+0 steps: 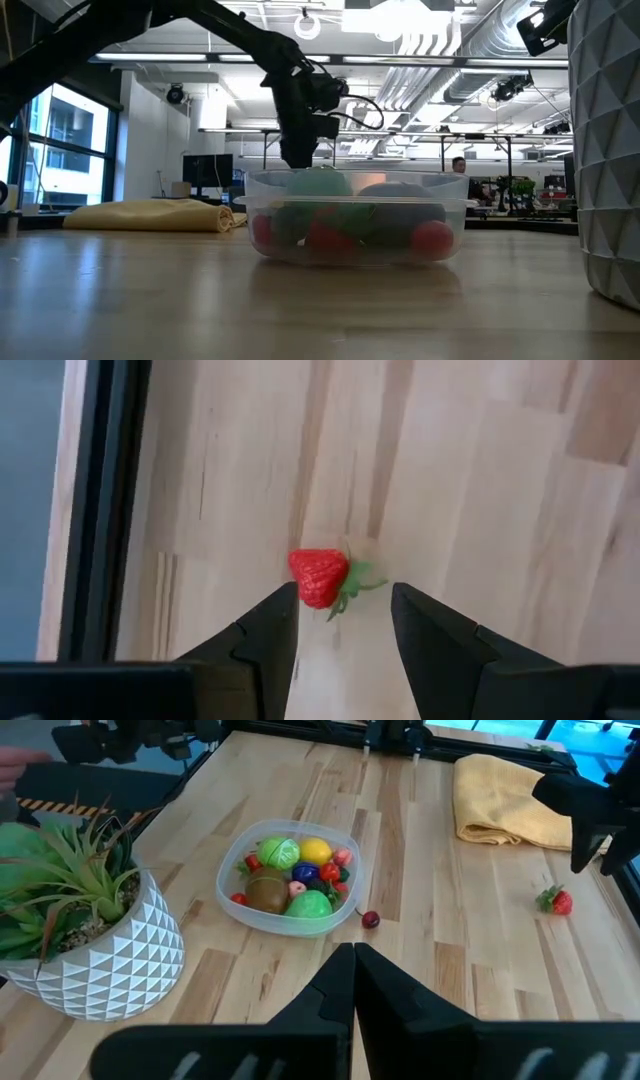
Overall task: Pick and placing Produce into tupperware
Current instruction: Put the red strawberry into the transparent bin
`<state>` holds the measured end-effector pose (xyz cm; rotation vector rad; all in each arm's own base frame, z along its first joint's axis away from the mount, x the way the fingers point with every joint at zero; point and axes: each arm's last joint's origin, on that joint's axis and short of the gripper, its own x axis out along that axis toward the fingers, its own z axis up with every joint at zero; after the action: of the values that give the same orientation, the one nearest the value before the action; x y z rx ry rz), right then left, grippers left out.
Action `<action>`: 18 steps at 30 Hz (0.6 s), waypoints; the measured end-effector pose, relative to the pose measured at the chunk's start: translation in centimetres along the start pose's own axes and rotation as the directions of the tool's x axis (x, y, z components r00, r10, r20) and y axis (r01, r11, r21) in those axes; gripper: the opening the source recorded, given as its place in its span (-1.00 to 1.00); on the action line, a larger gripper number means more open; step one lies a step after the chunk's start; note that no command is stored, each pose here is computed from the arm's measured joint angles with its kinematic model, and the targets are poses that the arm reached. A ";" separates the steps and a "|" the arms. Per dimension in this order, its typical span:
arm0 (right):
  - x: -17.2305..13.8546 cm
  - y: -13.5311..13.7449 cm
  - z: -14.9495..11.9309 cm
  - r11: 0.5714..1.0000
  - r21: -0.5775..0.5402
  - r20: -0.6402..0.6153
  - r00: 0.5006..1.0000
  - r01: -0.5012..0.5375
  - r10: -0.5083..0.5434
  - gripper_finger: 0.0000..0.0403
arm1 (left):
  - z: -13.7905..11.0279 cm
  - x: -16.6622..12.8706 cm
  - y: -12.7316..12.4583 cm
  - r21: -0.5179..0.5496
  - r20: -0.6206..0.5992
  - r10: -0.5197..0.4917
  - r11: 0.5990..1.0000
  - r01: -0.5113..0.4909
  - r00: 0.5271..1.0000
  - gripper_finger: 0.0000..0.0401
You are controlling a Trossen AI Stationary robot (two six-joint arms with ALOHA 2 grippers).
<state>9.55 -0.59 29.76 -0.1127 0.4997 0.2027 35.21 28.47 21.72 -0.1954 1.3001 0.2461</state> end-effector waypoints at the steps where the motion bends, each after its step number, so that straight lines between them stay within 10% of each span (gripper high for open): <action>1: 0.0 0.0 0.0 1.000 0.000 0.000 1.000 0.000 0.000 -1.00 | 0.0 0.0 0.0 0.023 0.001 -0.002 1.000 0.002 1.000 -0.24; 13: 0.0 0.0 0.0 1.000 0.000 0.000 1.000 0.002 -0.002 -1.00 | -0.1 0.0 0.2 0.365 -0.040 0.103 0.927 -0.081 0.994 -0.24; 18: 0.0 0.0 0.0 1.000 0.000 0.000 1.000 0.002 -0.002 -1.00 | 0.2 0.0 0.2 0.596 0.000 0.058 0.802 -0.046 0.998 -0.24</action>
<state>9.55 -0.60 29.76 -0.1133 0.5000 0.2004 35.31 28.66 21.76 0.3816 1.3422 -0.1304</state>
